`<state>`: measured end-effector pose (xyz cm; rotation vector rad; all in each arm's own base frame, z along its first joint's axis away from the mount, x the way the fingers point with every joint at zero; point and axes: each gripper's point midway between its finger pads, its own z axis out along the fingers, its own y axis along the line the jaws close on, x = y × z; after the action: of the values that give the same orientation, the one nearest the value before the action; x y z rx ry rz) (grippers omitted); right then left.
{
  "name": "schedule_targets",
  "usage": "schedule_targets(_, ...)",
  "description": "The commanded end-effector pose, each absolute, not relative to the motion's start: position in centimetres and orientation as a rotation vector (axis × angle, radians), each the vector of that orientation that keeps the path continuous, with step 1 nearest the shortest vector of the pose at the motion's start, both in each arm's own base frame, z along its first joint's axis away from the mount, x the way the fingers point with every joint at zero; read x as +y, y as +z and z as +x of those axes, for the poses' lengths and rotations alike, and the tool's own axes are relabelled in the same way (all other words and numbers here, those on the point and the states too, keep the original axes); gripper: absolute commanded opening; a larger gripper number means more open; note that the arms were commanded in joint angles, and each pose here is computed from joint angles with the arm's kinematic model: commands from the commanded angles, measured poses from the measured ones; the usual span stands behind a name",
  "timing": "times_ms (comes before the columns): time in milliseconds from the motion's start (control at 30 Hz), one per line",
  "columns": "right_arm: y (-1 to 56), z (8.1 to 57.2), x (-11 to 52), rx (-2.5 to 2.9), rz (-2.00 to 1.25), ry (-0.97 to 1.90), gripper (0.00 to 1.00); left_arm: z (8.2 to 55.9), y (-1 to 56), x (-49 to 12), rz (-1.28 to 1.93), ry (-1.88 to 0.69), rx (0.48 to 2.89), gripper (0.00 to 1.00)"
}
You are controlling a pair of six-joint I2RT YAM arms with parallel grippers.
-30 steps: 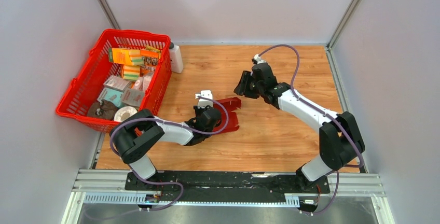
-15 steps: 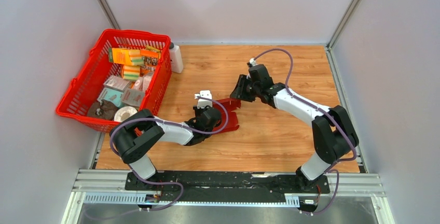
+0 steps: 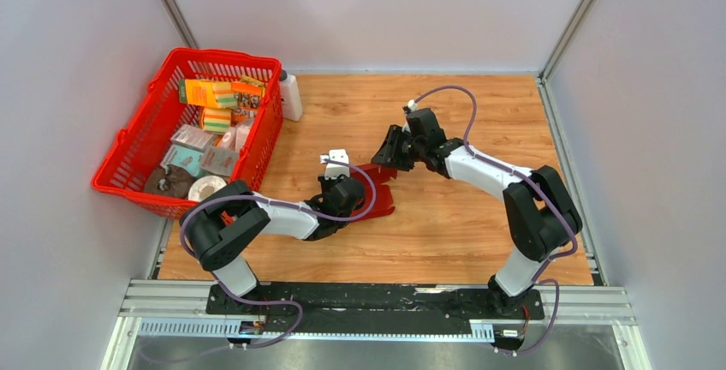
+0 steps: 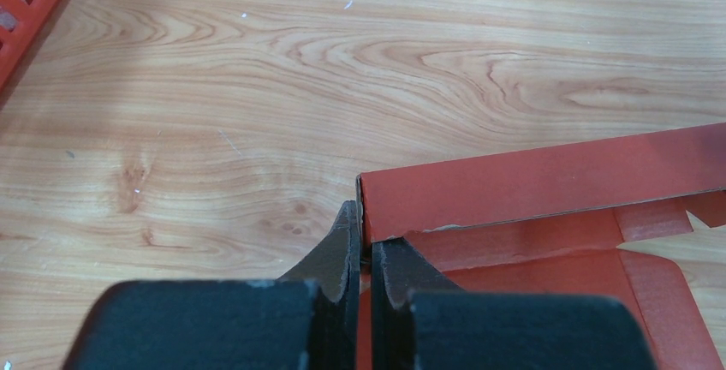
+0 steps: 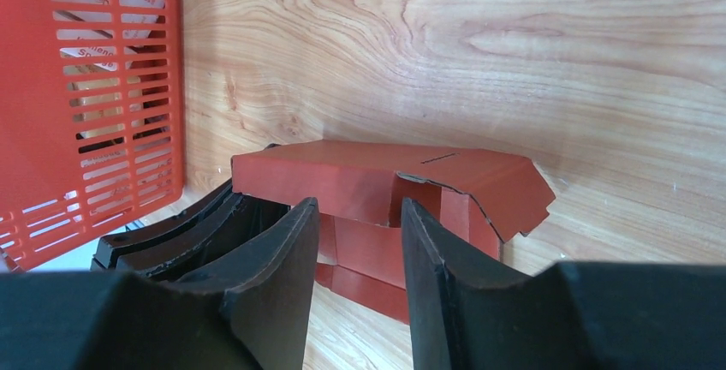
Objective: Fold the paper box
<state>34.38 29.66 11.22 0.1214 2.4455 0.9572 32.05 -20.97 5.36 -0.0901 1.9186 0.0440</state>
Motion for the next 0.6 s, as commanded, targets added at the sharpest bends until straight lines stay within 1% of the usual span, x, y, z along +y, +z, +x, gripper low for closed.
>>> schedule_targets(0,11.9,35.1,30.3,2.4,0.137,1.027,0.43,32.1,6.0,-20.8,-0.1,0.04,1.921,0.0)
schedule_targets(167,11.1,34.4,30.4,2.423,0.209,1.132,0.38,31.9,5.9,-20.6,-0.103,0.04,1.923,0.0)
schedule_targets(200,11.7,35.1,30.6,2.369,0.214,1.173,0.32,31.9,5.9,-20.7,-0.105,0.036,1.923,0.0)
schedule_targets(233,11.6,35.1,30.7,2.369,0.252,1.197,0.3,31.9,5.8,-20.7,-0.103,0.039,1.924,0.0)
schedule_targets(367,11.5,34.8,31.0,2.365,0.3,1.315,0.26,31.9,5.8,-20.6,-0.116,0.032,1.923,0.0)
schedule_targets(400,11.6,35.0,30.9,2.339,0.304,1.338,0.22,31.9,5.7,-20.7,-0.117,0.028,1.923,0.0)
schedule_targets(467,11.5,34.8,31.2,2.337,0.32,1.382,0.19,32.0,5.7,-20.8,-0.111,0.03,1.923,0.0)
schedule_targets(500,12.1,35.2,31.3,2.302,0.313,1.413,0.11,32.0,5.7,-20.8,-0.108,0.03,1.923,0.0)
schedule_targets(567,12.2,34.9,31.5,2.295,0.313,1.47,0.02,31.9,5.6,-20.8,-0.116,0.023,1.925,0.0)
